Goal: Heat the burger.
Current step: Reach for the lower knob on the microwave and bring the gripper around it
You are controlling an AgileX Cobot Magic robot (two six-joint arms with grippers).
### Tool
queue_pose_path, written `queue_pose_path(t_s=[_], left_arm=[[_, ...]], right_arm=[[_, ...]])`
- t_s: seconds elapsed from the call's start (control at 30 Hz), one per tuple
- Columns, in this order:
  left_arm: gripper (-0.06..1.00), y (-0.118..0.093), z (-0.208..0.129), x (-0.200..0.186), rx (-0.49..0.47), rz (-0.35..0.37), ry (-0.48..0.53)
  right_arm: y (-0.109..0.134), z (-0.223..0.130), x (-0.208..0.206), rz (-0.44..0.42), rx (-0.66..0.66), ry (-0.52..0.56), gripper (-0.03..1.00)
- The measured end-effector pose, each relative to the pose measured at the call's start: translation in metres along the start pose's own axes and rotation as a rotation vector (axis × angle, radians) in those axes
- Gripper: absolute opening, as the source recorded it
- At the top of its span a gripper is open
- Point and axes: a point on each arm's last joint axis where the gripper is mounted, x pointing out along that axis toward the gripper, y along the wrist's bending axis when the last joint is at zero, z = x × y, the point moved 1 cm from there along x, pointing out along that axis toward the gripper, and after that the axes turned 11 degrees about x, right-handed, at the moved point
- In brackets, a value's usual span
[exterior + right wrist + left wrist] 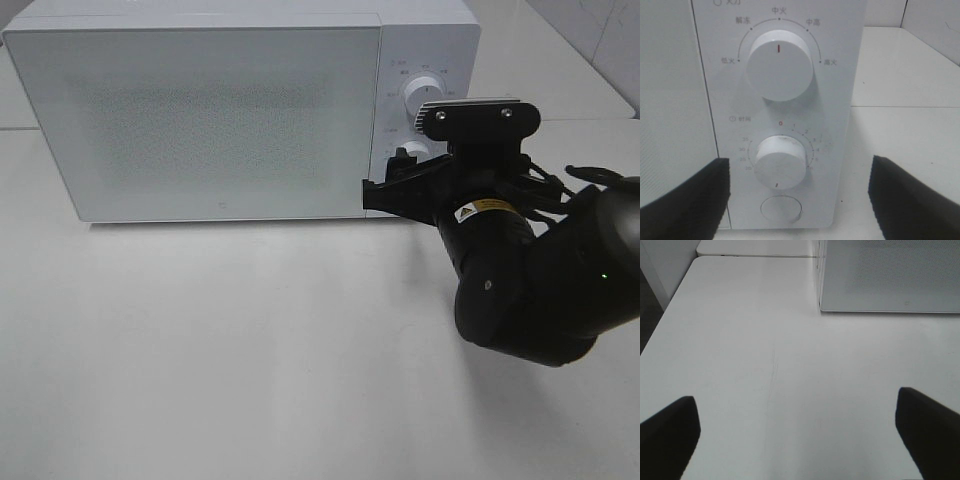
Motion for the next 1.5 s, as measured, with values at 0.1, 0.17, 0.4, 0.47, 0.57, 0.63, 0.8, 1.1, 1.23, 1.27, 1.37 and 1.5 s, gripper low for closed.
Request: queue_pose_path(t_s=[0.1, 0.17, 0.4, 0.47, 0.57, 0.63, 0.8, 1.1, 1.23, 1.27, 1.37, 1.5], left_arm=[[0.99, 0.000, 0.000, 0.000, 0.000, 0.000, 0.000], [0.99, 0.000, 0.000, 0.000, 0.000, 0.000, 0.000], [0.99, 0.000, 0.000, 0.000, 0.000, 0.000, -0.001], [0.99, 0.000, 0.000, 0.000, 0.000, 0.000, -0.001], [0.99, 0.000, 0.000, 0.000, 0.000, 0.000, -0.001], [0.99, 0.000, 0.000, 0.000, 0.000, 0.000, -0.001], [0.99, 0.000, 0.000, 0.000, 0.000, 0.000, -0.001], [0.99, 0.000, 0.000, 0.000, 0.000, 0.001, -0.002], [0.99, 0.000, 0.000, 0.000, 0.000, 0.001, -0.002], [0.99, 0.000, 0.000, 0.000, 0.000, 0.001, -0.002], [0.99, 0.000, 0.000, 0.000, 0.000, 0.001, -0.002], [0.99, 0.000, 0.000, 0.000, 0.000, 0.001, -0.002]], right_arm=[[-0.002, 0.000, 0.009, -0.024, 0.034, -0.006, 0.75], [-0.002, -0.001, 0.016, -0.034, 0.054, -0.011, 0.75], [0.004, -0.009, 0.028, -0.022, 0.040, -0.010, 0.75], [0.006, -0.011, 0.031, -0.015, 0.037, -0.010, 0.75], [0.008, -0.013, 0.034, -0.009, 0.031, -0.010, 0.75], [0.010, -0.018, 0.037, -0.008, 0.027, -0.005, 0.75], [0.006, -0.024, 0.041, -0.017, 0.037, 0.007, 0.75], [0.007, -0.020, 0.046, -0.010, 0.054, -0.007, 0.75], [0.005, -0.019, 0.048, -0.013, 0.058, -0.011, 0.75], [0.005, -0.019, 0.048, -0.007, 0.056, -0.011, 0.75], [0.006, -0.019, 0.048, 0.004, 0.051, -0.013, 0.75], [0.007, -0.019, 0.048, 0.009, 0.051, -0.013, 0.72]])
